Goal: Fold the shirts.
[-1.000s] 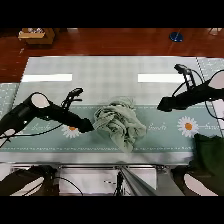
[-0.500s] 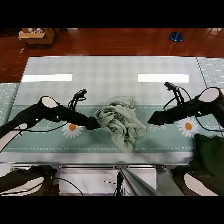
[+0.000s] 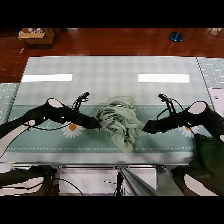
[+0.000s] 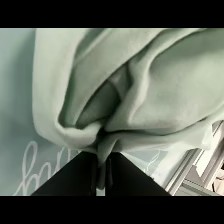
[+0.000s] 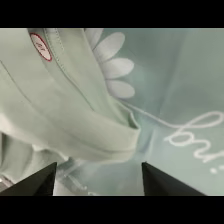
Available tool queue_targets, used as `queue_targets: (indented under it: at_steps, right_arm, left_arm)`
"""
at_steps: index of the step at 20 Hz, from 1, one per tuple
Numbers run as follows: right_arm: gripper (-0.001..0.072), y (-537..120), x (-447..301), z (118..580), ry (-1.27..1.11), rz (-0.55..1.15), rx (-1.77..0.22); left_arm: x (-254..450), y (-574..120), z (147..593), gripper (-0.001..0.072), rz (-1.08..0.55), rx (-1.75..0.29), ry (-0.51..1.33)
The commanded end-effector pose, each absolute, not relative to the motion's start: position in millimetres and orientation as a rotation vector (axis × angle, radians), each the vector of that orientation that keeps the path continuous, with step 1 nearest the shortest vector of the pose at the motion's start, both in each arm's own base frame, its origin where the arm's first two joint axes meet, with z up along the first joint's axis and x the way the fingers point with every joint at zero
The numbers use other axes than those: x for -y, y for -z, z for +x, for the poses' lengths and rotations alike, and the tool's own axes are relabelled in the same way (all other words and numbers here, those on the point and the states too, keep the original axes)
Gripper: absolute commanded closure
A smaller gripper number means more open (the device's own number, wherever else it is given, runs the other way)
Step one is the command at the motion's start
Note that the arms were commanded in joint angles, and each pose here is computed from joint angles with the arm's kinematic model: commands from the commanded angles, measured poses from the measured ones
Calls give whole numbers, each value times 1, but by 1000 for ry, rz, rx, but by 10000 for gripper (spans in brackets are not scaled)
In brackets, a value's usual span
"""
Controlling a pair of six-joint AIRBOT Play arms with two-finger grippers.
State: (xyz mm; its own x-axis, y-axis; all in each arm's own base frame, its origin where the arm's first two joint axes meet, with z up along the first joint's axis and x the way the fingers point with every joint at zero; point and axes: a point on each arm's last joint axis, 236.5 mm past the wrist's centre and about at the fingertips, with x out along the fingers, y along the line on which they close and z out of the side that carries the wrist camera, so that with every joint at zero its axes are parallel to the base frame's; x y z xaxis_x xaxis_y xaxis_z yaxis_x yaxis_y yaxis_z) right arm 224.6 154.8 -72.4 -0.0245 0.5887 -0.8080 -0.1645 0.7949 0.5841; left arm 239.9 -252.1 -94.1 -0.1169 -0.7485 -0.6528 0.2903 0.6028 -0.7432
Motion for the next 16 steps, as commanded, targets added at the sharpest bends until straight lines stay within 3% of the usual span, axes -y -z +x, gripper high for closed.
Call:
queue_targets:
  at_steps: [1, 2, 3, 4, 5, 9, 13, 16]
  right_arm:
    - [138, 89, -168, 238, -564, 347, -1432]
    - [167, 96, -171, 239, -541, 355, -1443]
    - [311, 102, -175, 239, -532, 352, -1453]
    - [537, 107, -178, 238, -534, 344, -1461]
    - [678, 106, -179, 237, -536, 351, -1463]
    - [678, 43, -178, 254, -625, 304, -1336]
    - [679, -97, -152, 294, -623, 150, -962]
    - [679, -195, -140, 302, -574, 112, -720]
  left_arm:
    - [256, 90, 231, 681, -435, -1459, 966]
    - [256, 89, 228, 681, -438, -1465, 976]
    - [257, 87, 226, 681, -433, -1464, 992]
    - [257, 83, 224, 682, -425, -1458, 1016]
    - [258, 77, 222, 682, -425, -1455, 1037]
    - [255, 7, 239, 683, -390, -1300, 1178]
    - [231, -126, 286, 684, -257, -913, 1175]
    - [220, -230, 289, 683, -126, -652, 1157]
